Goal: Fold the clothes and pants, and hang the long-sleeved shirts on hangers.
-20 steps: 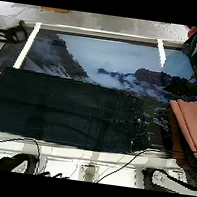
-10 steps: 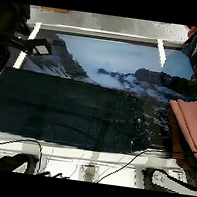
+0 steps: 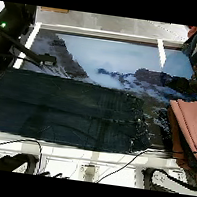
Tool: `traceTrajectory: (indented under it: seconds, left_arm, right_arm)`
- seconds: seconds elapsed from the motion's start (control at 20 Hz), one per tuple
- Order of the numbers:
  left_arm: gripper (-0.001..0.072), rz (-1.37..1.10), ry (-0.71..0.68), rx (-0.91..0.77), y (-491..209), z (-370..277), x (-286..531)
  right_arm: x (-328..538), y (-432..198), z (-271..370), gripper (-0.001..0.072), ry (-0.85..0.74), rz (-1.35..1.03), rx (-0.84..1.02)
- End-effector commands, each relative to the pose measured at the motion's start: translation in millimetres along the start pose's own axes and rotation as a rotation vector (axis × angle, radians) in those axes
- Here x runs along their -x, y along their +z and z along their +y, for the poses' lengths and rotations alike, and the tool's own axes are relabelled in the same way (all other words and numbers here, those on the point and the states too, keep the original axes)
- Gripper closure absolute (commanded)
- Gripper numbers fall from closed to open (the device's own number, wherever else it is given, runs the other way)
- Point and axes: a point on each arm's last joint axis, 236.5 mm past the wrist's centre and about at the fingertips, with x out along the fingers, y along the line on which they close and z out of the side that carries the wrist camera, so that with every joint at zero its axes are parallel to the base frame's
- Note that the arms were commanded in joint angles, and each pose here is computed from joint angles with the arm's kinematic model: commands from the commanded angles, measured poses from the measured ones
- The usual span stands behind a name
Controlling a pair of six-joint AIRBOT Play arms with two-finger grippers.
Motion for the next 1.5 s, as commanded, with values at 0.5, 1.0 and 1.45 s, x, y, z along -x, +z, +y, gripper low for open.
traceTrajectory:
  seconds: [0.5, 1.0, 1.45]
  left_arm:
    - [0.0692, 0.208, -0.335, 1.902, 5, -99, 15]
    - [0.0691, 0.852, -0.974, 2.139, -33, -298, 181]
    - [0.0178, 1.719, -0.905, 2.291, -58, -411, 394]
  right_arm:
    - [0, 1, 0, 0.0696, -0.001, -0.002, 0.000]
    - [0, 0, 0, 0.0695, -0.001, -0.002, -0.001]
    - [1, 1, -1, 0.0695, -0.003, -0.004, -0.002]
